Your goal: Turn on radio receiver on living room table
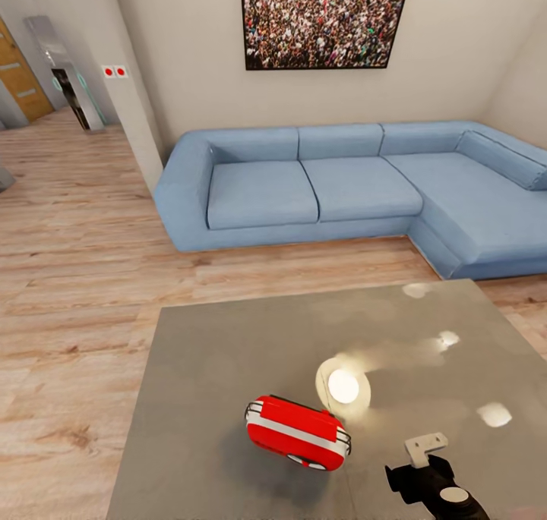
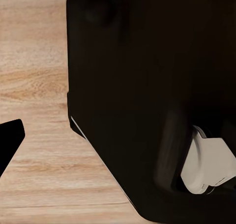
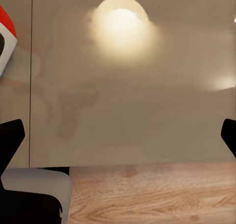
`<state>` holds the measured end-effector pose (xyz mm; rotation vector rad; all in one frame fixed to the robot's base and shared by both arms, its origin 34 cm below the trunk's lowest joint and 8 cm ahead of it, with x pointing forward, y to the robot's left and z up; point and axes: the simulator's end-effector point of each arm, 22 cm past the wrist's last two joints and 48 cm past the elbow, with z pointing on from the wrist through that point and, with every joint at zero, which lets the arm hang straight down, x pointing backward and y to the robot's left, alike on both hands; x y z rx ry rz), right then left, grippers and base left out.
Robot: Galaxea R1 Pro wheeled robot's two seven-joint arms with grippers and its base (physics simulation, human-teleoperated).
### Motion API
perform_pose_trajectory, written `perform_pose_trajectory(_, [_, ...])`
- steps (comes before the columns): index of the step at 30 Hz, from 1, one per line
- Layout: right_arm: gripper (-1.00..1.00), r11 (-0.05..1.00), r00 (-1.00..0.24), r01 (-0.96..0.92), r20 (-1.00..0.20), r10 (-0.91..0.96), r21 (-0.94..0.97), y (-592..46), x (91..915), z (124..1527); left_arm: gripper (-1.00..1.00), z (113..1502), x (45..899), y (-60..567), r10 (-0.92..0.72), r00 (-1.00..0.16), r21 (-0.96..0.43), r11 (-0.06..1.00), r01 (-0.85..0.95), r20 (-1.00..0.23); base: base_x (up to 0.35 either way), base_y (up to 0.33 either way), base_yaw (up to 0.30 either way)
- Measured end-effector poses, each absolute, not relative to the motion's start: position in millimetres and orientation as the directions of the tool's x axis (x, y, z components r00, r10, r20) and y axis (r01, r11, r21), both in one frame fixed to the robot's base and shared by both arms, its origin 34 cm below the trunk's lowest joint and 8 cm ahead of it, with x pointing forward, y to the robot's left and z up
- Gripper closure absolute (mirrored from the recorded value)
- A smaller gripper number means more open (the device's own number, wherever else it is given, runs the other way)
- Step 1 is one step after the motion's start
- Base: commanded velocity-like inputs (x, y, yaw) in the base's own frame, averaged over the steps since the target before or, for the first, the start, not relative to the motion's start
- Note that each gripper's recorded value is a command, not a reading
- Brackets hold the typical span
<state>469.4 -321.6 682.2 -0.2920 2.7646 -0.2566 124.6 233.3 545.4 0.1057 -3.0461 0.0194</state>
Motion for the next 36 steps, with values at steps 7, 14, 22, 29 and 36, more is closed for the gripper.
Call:
perform_pose_trajectory(7, [-1.00,0.962,-0.922,-0.172,-0.311,-0.232,-0.211,-321.5,466.7,678.7,-1.00,545.5,120.2,233.1,-0.069,-0.992,-0.009,0.998,-0.070,0.105,0.000,0.000,0.000])
perform_pose_trajectory(14, [-1.00,0.962,-0.925,-0.175,-0.300,-0.234,-0.210,-321.5,463.9,675.0,-1.00,545.7,115.9,233.2,-0.069,-0.991,-0.008,0.998,-0.070,0.116,0.000,0.000,0.000])
perform_pose_trajectory(22, [-1.00,0.962,-0.928,-0.177,-0.289,-0.234,-0.209,-321.8,460.6,670.9,-1.00,546.0,110.9,233.2,-0.069,-0.989,-0.007,0.998,-0.070,0.128,0.000,0.000,0.000])
perform_pose_trajectory(29, [-1.00,0.962,-0.932,-0.179,-0.278,-0.234,-0.207,-322.0,457.6,667.3,-1.00,546.3,106.4,232.9,-0.069,-0.988,-0.007,0.998,-0.070,0.140,0.000,0.000,0.000])
perform_pose_trajectory(36, [-1.00,0.962,-0.935,-0.182,-0.268,-0.234,-0.205,-322.0,454.6,663.7,-1.00,546.6,102.2,232.8,-0.069,-0.986,-0.006,0.997,-0.070,0.150,0.000,0.000,0.000])
